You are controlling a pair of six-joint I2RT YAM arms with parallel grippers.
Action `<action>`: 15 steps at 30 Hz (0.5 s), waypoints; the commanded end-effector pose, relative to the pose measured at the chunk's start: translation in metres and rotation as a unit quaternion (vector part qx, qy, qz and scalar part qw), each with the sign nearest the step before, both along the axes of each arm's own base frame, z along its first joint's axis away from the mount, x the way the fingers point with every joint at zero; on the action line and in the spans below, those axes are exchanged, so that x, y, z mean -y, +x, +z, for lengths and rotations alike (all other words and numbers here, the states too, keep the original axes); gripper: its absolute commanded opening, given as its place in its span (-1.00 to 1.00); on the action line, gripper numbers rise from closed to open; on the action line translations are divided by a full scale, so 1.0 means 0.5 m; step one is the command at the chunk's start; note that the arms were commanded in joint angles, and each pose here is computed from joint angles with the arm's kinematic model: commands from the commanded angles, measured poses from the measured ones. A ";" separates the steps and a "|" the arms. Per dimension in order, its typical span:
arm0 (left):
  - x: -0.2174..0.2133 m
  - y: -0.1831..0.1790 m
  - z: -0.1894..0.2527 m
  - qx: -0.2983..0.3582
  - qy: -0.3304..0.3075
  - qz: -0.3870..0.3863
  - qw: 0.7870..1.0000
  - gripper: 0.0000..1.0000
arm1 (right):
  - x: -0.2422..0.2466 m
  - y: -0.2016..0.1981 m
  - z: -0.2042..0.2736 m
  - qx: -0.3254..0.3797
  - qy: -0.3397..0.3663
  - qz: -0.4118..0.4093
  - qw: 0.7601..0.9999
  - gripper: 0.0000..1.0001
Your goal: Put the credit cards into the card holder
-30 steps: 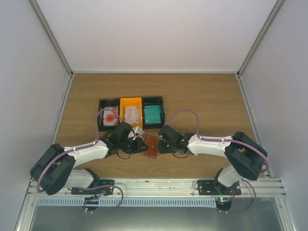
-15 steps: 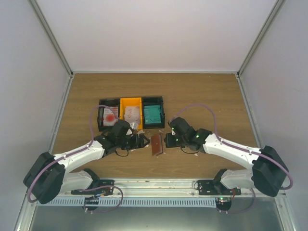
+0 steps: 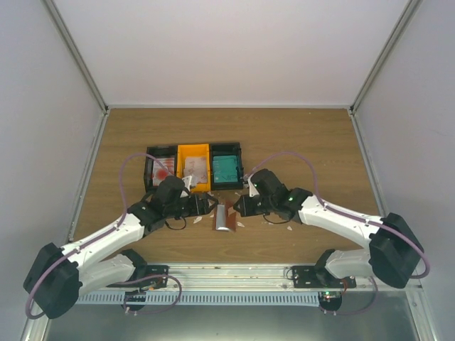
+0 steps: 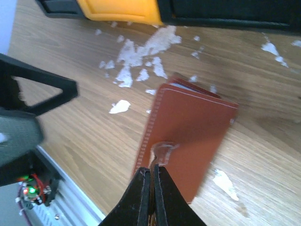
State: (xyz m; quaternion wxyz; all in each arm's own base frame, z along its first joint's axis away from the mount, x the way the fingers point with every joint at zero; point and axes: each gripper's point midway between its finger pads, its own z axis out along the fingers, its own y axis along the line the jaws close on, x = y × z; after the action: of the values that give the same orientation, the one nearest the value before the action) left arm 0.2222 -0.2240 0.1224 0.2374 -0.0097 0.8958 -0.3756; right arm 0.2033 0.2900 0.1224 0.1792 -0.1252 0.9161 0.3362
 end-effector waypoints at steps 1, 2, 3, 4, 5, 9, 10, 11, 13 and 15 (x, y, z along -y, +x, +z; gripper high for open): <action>0.002 0.008 0.012 0.018 -0.006 -0.004 1.000 0.54 | 0.047 0.009 -0.054 -0.006 -0.042 -0.029 0.999 -0.99; 0.006 0.006 0.010 0.016 -0.009 -0.010 1.000 0.53 | 0.065 0.010 -0.064 -0.005 -0.058 -0.039 0.998 -0.99; 0.009 0.004 0.007 0.014 -0.010 -0.015 1.000 0.52 | 0.083 0.012 -0.072 -0.003 -0.073 -0.050 0.996 -0.99; 0.013 0.003 0.005 0.011 -0.013 -0.019 1.000 0.50 | 0.102 0.013 -0.079 -0.002 -0.087 -0.061 0.994 -0.99; 0.017 0.002 0.003 0.009 -0.016 -0.024 1.000 0.49 | 0.120 0.015 -0.085 0.000 -0.100 -0.072 0.992 -0.99; 0.034 -0.002 -0.011 -0.006 -0.025 -0.044 0.999 0.42 | 0.177 0.019 -0.103 0.004 -0.137 -0.102 0.985 -0.99; 0.039 -0.004 -0.013 -0.010 -0.029 -0.050 0.998 0.40 | 0.185 0.019 -0.107 0.005 -0.143 -0.105 0.984 -0.99; 0.045 -0.005 -0.017 -0.015 -0.033 -0.056 0.998 0.38 | 0.192 0.019 -0.112 0.003 -0.147 -0.108 0.983 -0.99; 0.063 -0.017 -0.018 -0.026 -0.054 -0.082 0.995 0.36 | 0.196 0.021 -0.114 0.006 -0.149 -0.108 0.983 -0.99; 0.087 -0.023 -0.005 -0.024 -0.082 -0.111 0.990 0.33 | 0.196 0.024 -0.116 0.008 -0.149 -0.109 0.983 -0.99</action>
State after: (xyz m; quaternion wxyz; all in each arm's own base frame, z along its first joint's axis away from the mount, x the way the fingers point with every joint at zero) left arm 0.2143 -0.2439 0.1025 0.1775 0.0161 0.8979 -0.4026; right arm 0.2129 0.2043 0.0696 0.1910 -0.0515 0.9597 0.1997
